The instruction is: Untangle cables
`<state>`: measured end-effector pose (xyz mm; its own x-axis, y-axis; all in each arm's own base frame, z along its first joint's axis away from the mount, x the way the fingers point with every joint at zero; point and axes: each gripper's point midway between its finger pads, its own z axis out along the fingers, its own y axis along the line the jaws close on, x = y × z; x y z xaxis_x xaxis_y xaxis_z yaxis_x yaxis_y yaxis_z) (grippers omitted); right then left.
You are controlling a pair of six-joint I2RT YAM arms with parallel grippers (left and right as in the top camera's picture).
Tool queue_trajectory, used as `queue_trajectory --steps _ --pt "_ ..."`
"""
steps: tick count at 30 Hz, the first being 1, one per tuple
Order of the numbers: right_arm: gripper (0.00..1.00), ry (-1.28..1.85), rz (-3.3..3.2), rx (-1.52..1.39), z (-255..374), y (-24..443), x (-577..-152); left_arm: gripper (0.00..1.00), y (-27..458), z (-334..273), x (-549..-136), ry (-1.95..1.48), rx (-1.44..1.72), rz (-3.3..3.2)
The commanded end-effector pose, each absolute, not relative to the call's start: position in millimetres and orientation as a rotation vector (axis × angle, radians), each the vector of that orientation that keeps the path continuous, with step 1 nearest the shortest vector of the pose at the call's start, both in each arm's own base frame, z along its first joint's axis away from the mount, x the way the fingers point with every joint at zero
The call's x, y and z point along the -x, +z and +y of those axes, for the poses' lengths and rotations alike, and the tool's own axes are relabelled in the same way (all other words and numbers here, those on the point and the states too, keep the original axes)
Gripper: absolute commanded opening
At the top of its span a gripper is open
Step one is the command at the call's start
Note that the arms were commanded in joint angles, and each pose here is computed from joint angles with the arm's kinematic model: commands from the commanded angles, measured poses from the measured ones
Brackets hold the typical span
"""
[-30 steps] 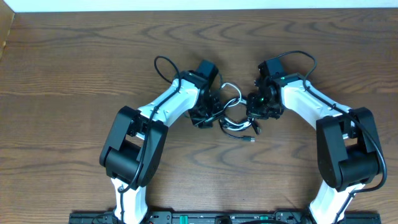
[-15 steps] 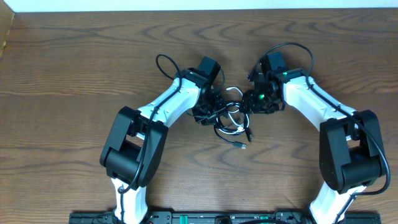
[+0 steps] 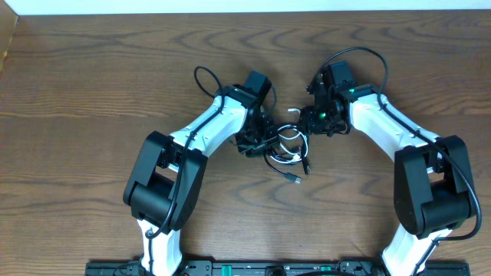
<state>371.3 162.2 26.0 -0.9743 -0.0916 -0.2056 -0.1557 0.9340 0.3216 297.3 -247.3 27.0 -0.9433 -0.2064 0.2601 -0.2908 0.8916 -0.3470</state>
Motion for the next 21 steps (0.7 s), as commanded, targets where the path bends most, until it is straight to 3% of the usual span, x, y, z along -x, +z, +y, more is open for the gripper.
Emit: queue_trajectory --steps 1,21 --pt "0.50 0.487 2.921 0.193 161 21 -361 0.46 25 -247 -287 0.534 -0.339 -2.813" --pt "0.49 0.402 2.839 0.416 181 13 -360 0.45 -1 -227 -285 0.290 -0.543 -2.898"
